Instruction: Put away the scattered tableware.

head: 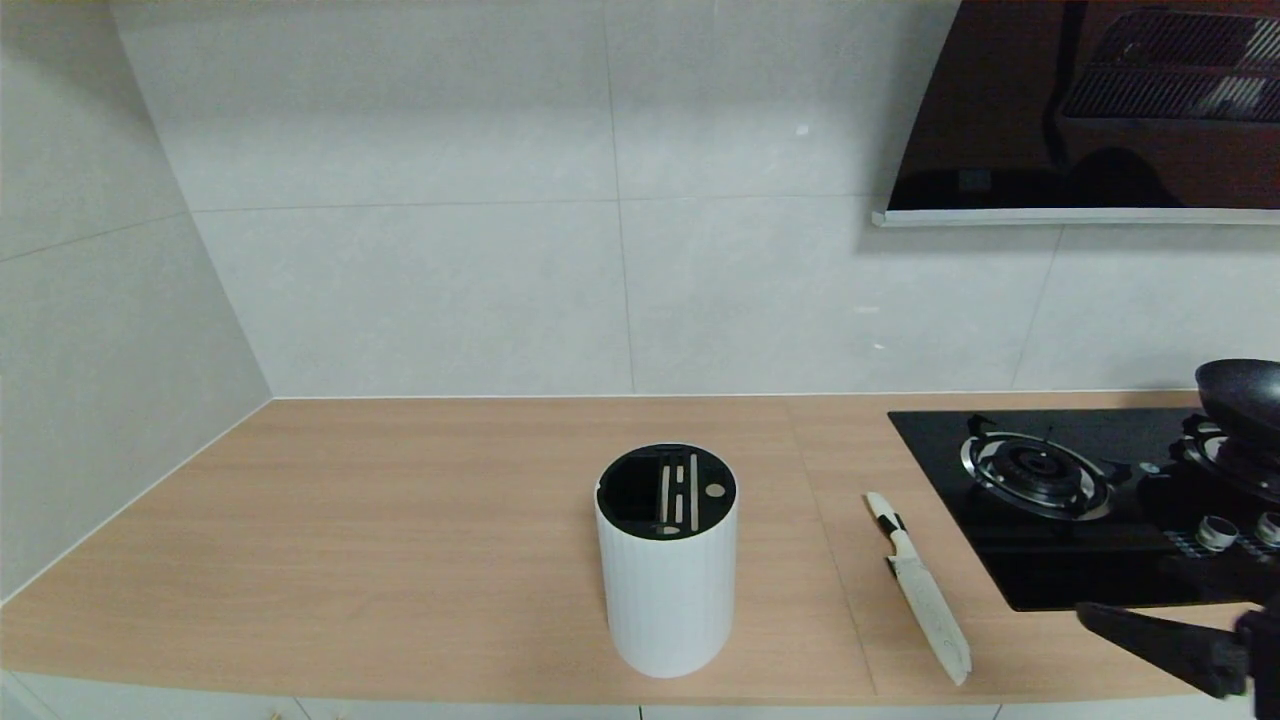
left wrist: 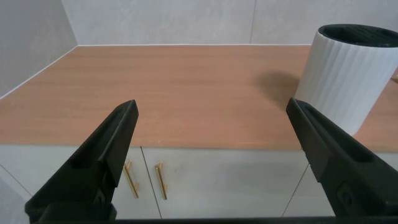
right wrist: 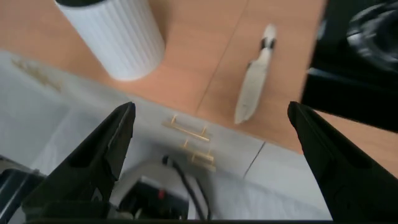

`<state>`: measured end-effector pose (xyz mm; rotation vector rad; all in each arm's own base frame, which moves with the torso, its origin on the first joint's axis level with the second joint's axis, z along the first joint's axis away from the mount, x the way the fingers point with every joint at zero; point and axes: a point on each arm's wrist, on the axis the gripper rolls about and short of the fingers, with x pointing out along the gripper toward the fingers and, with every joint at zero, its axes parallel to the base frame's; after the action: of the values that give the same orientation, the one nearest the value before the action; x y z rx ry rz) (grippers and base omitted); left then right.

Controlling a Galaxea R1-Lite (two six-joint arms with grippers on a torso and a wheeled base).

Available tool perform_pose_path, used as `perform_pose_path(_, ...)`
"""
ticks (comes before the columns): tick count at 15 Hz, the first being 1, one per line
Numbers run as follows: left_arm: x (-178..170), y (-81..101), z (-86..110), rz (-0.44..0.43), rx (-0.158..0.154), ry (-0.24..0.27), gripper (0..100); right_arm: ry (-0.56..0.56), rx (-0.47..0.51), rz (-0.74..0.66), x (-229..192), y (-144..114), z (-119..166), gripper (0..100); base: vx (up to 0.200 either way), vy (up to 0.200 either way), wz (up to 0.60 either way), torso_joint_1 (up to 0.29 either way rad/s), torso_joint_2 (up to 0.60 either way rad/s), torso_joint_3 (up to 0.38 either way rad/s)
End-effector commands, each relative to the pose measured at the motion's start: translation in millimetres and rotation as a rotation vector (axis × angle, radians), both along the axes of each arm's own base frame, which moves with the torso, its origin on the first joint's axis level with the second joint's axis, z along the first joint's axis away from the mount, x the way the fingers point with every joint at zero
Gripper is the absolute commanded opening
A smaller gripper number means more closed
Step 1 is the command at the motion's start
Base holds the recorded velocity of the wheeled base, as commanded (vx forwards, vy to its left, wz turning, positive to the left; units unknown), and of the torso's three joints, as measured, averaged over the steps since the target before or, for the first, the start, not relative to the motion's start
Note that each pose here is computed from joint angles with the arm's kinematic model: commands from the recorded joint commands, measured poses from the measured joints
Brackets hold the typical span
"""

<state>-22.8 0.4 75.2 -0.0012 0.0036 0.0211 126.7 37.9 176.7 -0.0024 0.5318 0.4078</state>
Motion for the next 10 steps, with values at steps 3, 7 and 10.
perform_pose_path(3,0.0,0.0,0.0,0.000,0.000,-0.001,100,0.119,-0.055,0.001,114.1,41.5,-69.9,100,0.000,0.000,0.00,0.000,0.00,0.000)
perform_pose_path(7,0.0,0.0,0.0,0.000,0.000,-0.001,100,0.116,-0.077,-0.086,149.6,36.2,-126.7,100,0.000,0.000,0.00,0.000,0.00,0.000)
perform_pose_path(10,0.0,0.0,0.0,0.002,0.000,-0.001,100,0.111,-0.097,-0.165,161.2,21.2,-150.9,100,0.000,0.000,0.00,0.000,0.00,0.000)
